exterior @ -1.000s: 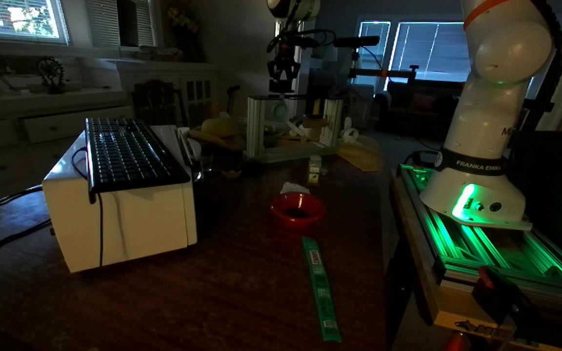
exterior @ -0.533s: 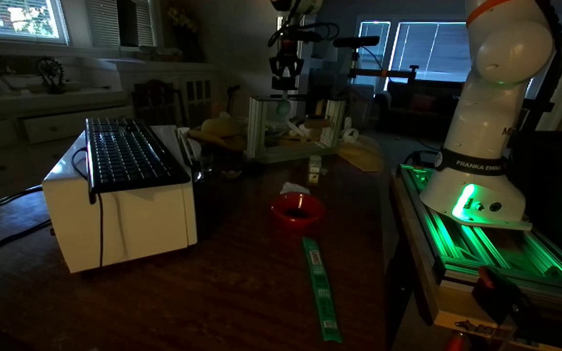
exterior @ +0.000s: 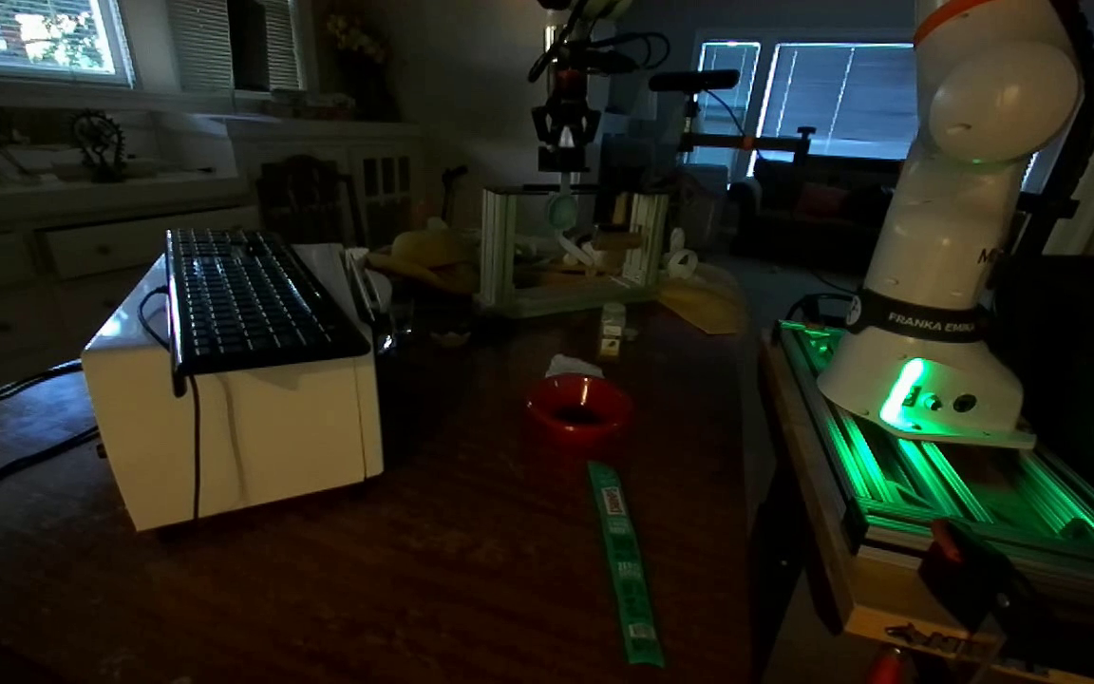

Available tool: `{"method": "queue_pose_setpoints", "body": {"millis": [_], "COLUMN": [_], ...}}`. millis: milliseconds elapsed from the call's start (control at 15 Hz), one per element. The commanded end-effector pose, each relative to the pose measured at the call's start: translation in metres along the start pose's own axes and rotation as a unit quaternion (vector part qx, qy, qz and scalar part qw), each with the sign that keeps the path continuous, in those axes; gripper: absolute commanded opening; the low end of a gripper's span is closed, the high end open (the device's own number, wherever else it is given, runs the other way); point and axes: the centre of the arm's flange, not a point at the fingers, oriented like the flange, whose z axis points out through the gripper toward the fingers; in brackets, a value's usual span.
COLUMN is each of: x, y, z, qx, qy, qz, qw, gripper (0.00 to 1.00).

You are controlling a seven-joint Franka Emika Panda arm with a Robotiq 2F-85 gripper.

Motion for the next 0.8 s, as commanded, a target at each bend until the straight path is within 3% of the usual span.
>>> {"method": "queue_pose_setpoints", "body": {"millis": [0, 333, 533, 733], "x": [-0.029, -0.076, -0.11, -0.148], "y": [0.003, -0.006, -0.021, -0.037], "z": [-0.008, -0.022, -0.026, -0.022], "qx": [-0.002, 0.024, 0.035, 0.053], "qy": [-0.037, -0.046, -0.014, 0.034], "qz": [-0.008, -0.076, -0.13, -0.191], "qw": [0.9993, 0.9957, 0.9908, 0.9796], "gripper": [0.22, 0.22, 0.22, 0.22]}}
